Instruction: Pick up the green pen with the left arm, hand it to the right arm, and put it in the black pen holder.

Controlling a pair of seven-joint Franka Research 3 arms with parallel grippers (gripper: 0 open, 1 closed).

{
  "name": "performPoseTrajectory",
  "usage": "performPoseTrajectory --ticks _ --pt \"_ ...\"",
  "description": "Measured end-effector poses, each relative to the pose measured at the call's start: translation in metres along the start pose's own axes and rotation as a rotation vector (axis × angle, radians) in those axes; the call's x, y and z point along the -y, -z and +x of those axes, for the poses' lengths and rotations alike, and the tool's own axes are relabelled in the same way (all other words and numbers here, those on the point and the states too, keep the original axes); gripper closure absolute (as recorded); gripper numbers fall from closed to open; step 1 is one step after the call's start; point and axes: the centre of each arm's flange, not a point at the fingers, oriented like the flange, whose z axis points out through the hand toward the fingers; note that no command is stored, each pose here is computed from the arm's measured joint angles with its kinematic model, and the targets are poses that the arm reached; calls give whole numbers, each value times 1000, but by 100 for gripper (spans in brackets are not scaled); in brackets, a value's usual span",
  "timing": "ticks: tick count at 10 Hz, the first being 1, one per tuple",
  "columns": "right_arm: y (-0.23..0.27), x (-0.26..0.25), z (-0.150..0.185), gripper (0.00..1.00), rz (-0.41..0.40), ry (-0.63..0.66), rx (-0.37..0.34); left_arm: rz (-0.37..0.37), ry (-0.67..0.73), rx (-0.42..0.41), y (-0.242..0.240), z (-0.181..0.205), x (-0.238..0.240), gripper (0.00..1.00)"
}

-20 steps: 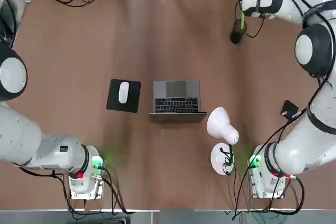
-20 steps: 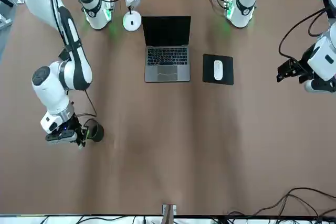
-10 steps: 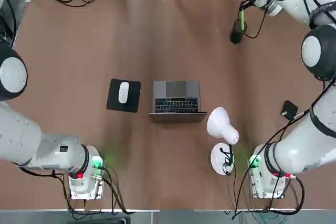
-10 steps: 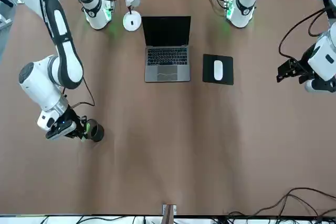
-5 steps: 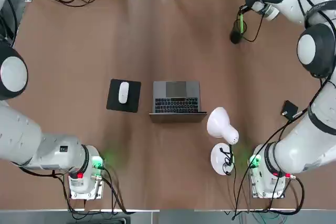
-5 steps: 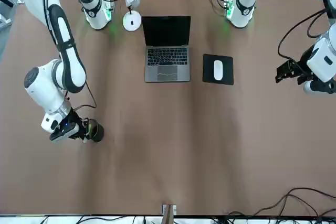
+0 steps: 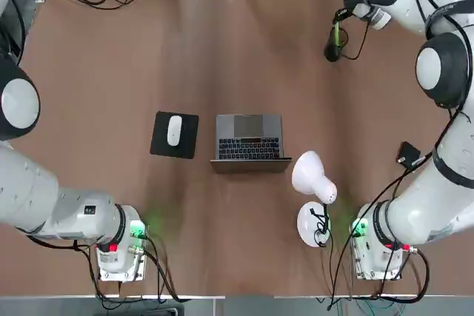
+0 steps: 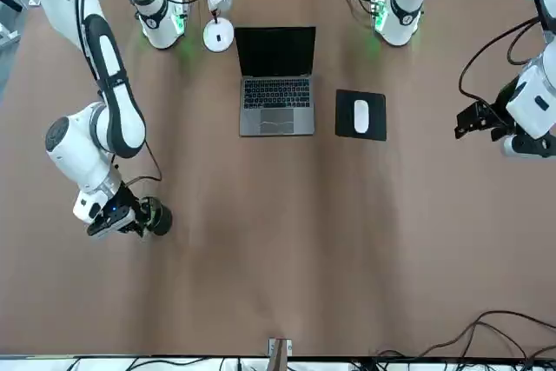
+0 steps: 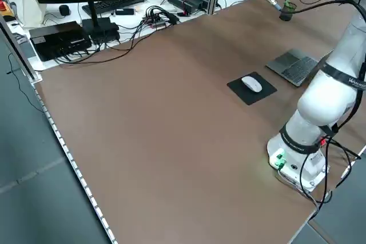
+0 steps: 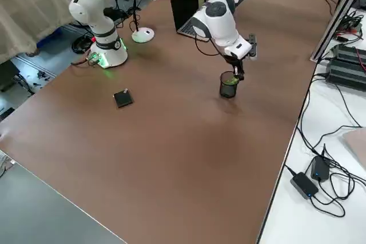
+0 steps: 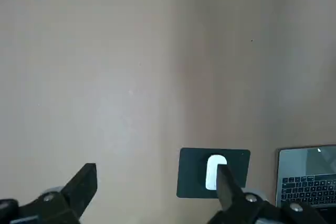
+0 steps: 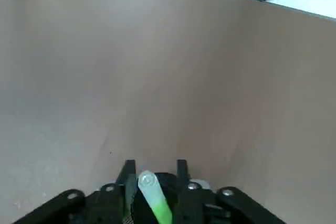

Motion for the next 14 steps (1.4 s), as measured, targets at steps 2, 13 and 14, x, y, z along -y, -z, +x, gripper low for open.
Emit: performPoseTrajectory --ticks 2,13,14 --pt "2 0 4 23 -1 2 -8 0 0 0 0 0 0 0" --pt "212 -6 92 0 44 -282 225 -25 2 9 -6 3 -2 0" --pt "245 0 101 0 -7 -307 273 -25 2 9 -6 4 -2 0"
